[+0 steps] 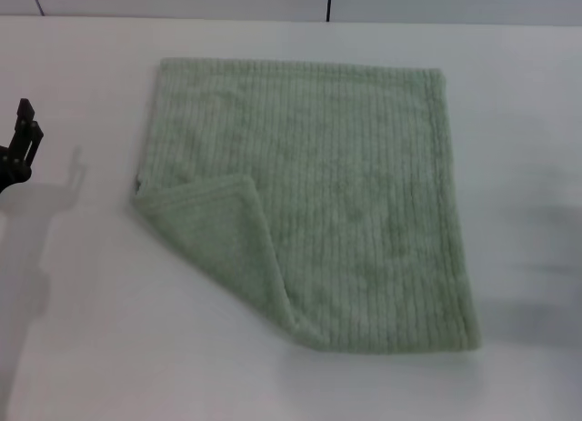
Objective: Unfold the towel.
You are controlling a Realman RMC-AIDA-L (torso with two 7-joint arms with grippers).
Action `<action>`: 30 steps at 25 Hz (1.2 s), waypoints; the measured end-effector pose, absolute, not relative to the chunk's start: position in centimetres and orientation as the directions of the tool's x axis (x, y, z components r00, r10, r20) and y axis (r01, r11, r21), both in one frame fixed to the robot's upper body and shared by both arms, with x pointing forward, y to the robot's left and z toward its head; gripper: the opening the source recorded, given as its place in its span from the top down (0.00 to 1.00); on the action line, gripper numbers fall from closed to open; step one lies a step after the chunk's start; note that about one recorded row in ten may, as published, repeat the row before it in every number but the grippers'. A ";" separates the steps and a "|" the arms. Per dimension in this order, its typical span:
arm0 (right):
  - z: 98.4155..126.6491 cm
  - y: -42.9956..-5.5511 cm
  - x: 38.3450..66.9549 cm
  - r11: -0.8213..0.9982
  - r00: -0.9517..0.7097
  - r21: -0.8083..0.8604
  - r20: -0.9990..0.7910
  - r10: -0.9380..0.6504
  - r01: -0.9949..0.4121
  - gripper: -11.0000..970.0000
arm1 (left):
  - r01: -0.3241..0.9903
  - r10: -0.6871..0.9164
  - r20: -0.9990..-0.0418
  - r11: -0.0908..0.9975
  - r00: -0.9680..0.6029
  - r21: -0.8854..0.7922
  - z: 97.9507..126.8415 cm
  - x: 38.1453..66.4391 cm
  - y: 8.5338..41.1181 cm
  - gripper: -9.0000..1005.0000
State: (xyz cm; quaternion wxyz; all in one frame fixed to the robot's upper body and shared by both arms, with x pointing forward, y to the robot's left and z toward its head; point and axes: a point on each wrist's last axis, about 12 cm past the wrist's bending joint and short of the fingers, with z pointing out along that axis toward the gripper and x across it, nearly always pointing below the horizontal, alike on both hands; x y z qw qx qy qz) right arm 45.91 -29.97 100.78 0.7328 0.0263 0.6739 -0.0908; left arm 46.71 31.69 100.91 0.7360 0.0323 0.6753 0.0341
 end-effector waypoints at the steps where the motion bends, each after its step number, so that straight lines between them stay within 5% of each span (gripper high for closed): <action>1: 100.8 -30.0 45.9 0.982 0.075 -0.084 -0.992 -0.098 0.169 0.14 | -0.007 0.094 -0.992 0.996 0.086 0.094 100.9 46.7 31.7 0.24; 9: 101.0 -29.2 46.3 0.988 0.087 -0.074 -0.992 -0.086 0.132 0.14 | 0.007 0.094 -0.992 0.995 0.085 0.095 100.9 46.9 31.4 0.24; 18: 104.9 -24.8 50.9 0.984 0.001 -0.108 -0.994 -0.109 -0.142 0.17 | 0.015 0.097 -0.993 0.995 0.071 0.098 100.9 47.3 31.2 0.24; 20: 106.2 -24.4 52.2 0.982 -0.064 -0.064 -0.995 -0.076 -0.179 0.37 | 0.015 0.098 -0.993 0.995 0.064 0.099 100.8 47.4 31.2 0.24; 30: 114.3 -24.9 58.2 0.936 -0.462 0.049 -0.878 -0.127 -0.349 0.60 | 0.016 0.102 -0.994 0.995 0.041 0.102 100.6 47.8 31.3 0.24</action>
